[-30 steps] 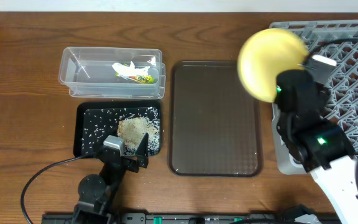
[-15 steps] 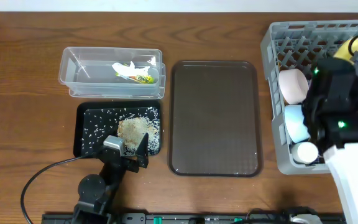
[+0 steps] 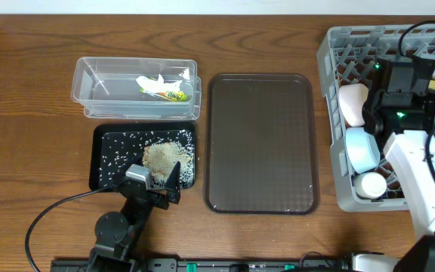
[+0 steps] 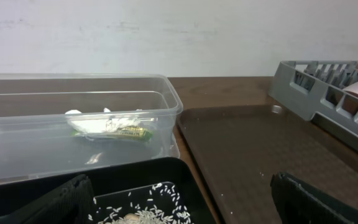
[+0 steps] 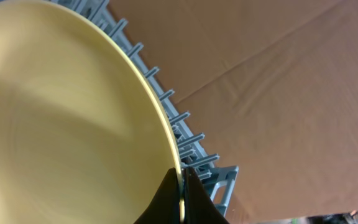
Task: Sort waste into correct bins and load items into the dishwasher rack
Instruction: 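Lift yellow plate with right gripper and stand it in dish rack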
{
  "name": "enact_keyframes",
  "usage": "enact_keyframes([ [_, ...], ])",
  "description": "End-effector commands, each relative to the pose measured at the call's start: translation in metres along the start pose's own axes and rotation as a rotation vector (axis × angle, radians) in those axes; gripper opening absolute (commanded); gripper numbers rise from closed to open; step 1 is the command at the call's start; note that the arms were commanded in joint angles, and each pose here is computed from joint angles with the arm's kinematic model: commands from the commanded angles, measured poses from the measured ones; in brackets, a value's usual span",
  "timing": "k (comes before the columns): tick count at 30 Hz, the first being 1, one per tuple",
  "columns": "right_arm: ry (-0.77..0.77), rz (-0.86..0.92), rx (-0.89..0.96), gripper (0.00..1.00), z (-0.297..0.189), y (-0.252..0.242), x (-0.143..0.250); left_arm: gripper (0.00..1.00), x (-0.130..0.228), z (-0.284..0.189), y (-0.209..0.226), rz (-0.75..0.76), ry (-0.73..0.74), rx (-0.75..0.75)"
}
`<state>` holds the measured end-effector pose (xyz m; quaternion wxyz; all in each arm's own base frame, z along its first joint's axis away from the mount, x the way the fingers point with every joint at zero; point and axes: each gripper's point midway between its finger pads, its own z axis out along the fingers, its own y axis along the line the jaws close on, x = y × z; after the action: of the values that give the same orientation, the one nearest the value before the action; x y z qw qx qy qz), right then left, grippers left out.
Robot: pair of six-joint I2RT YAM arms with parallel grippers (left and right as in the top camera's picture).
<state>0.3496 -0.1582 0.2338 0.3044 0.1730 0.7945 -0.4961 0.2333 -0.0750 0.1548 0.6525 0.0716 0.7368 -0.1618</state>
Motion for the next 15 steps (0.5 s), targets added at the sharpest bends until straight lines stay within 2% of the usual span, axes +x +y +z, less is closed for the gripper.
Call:
enact_keyframes([
  [1,0.006,-0.062,-0.001,0.12,0.003,0.005,0.0,0.93,0.015,0.001,0.001,0.009,0.045,-0.001],
  [5,0.0,-0.069,-0.017,0.5,0.002,0.008,-0.001,0.93,0.015,0.001,0.001,0.009,0.045,-0.001],
  [6,-0.003,-0.072,-0.019,0.58,0.001,0.009,-0.002,0.93,0.015,0.001,0.001,0.009,0.045,-0.001],
  [8,-0.014,-0.07,-0.035,0.67,-0.004,0.012,-0.004,0.93,0.015,0.001,0.001,0.009,0.045,-0.001],
  [11,-0.051,-0.077,-0.119,0.69,-0.02,0.025,-0.009,0.93,0.015,0.001,0.001,0.009,0.045,-0.001],
  [15,-0.129,-0.053,-0.333,0.7,-0.061,0.047,-0.019,0.93,0.015,0.001,0.001,0.009,0.045,-0.001],
])
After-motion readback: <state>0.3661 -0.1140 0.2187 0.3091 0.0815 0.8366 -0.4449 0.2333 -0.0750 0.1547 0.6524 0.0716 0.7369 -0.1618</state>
